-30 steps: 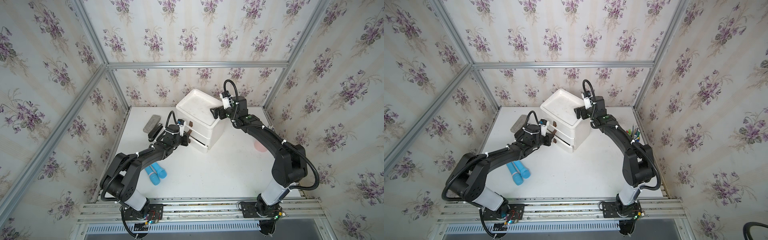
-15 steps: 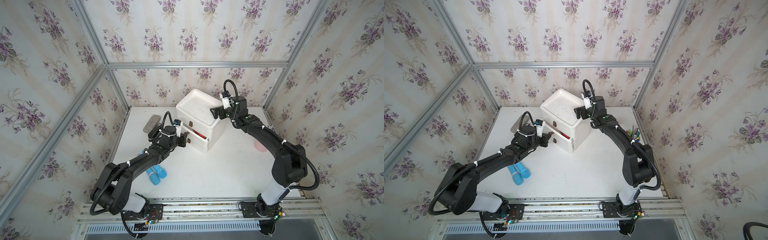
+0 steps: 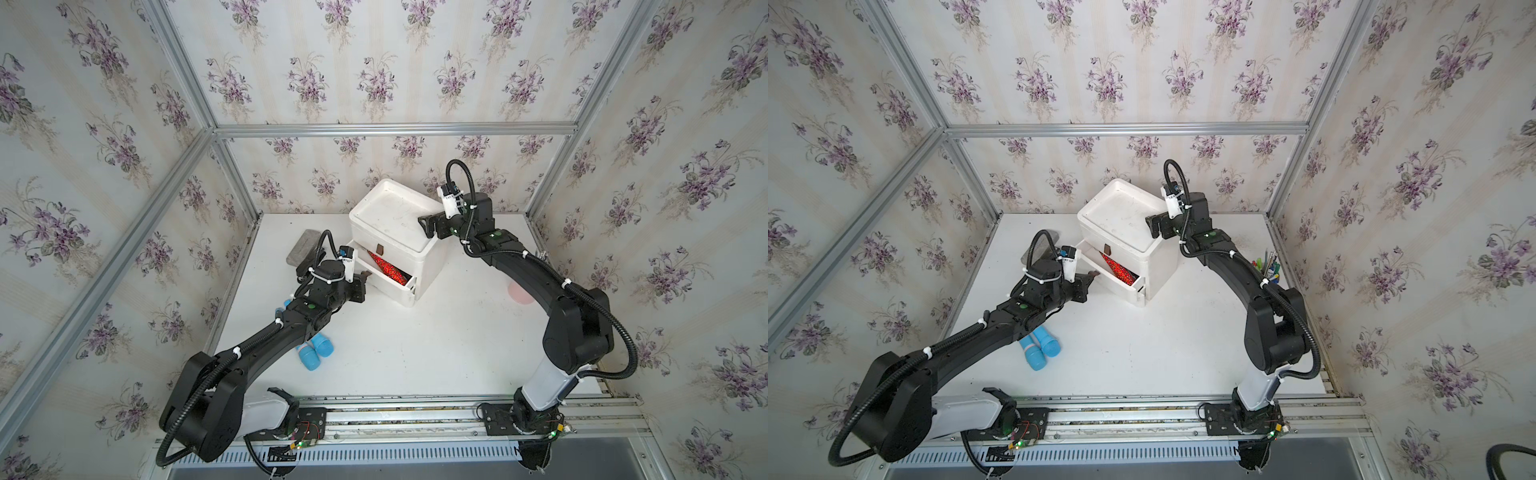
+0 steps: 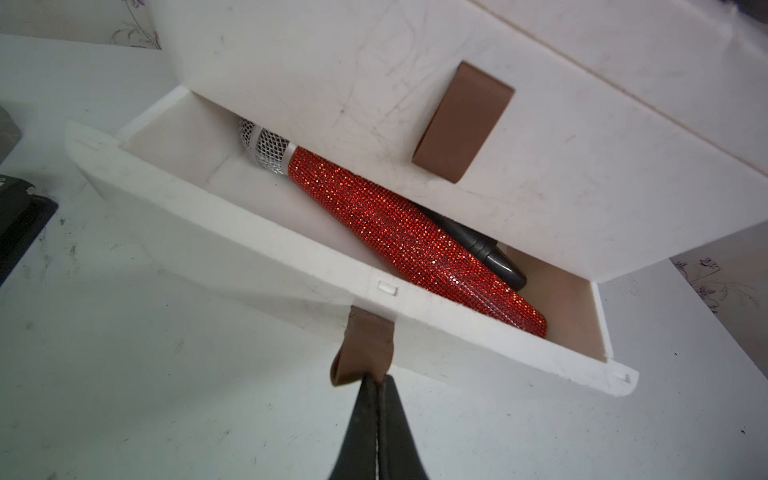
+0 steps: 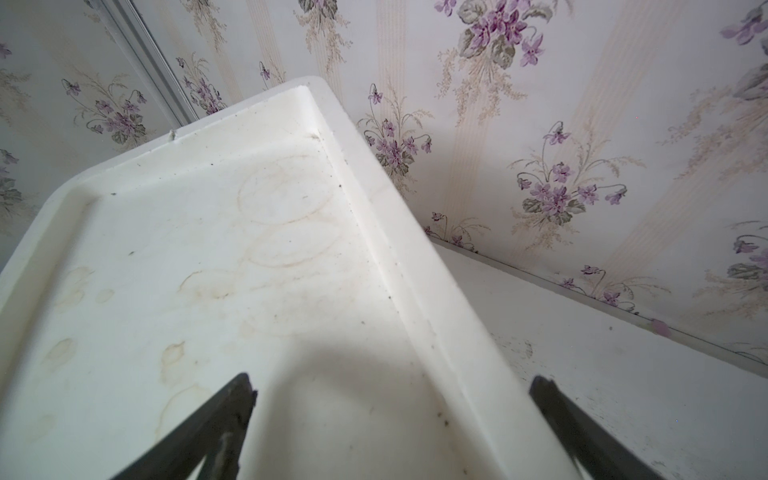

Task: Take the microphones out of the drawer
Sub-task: Open the drawer in the storage box.

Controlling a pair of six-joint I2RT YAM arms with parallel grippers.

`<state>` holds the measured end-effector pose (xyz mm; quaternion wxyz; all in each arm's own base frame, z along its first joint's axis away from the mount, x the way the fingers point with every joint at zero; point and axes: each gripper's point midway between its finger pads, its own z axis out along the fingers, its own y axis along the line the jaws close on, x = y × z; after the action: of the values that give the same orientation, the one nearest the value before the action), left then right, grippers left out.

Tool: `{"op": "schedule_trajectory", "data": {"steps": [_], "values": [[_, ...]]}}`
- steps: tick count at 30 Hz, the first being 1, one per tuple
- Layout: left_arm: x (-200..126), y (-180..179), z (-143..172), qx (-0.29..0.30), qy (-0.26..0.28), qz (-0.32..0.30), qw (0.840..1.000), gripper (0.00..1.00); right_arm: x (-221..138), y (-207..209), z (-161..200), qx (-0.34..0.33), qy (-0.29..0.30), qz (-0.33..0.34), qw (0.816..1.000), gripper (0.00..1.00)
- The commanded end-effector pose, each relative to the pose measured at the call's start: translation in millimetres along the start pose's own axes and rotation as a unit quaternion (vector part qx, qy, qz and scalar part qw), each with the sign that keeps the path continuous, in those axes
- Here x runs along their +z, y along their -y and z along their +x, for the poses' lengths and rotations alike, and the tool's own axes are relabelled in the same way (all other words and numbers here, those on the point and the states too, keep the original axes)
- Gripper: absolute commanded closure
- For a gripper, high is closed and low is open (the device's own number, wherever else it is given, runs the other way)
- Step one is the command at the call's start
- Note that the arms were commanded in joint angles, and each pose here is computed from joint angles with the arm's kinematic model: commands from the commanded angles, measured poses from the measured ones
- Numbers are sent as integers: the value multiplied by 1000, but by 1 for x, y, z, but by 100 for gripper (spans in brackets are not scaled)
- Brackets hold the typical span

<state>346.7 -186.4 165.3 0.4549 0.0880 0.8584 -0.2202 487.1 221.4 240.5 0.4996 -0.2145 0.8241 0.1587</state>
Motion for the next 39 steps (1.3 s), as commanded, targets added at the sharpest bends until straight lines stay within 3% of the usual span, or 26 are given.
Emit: {"op": "schedule_trajectory", "data": {"steps": [1,26,39], "values": [[-8,-1,-8,-4,24,-4,1000,100,-1,-7,99,-30,-178,-17,983,0],[-65,-27,39,-44,0,-59,997,100,6,-9,110,-24,-192,-22,981,0],[-85,-34,47,-55,0,-80,995,100,7,-8,112,-25,-195,-21,980,0]]}}
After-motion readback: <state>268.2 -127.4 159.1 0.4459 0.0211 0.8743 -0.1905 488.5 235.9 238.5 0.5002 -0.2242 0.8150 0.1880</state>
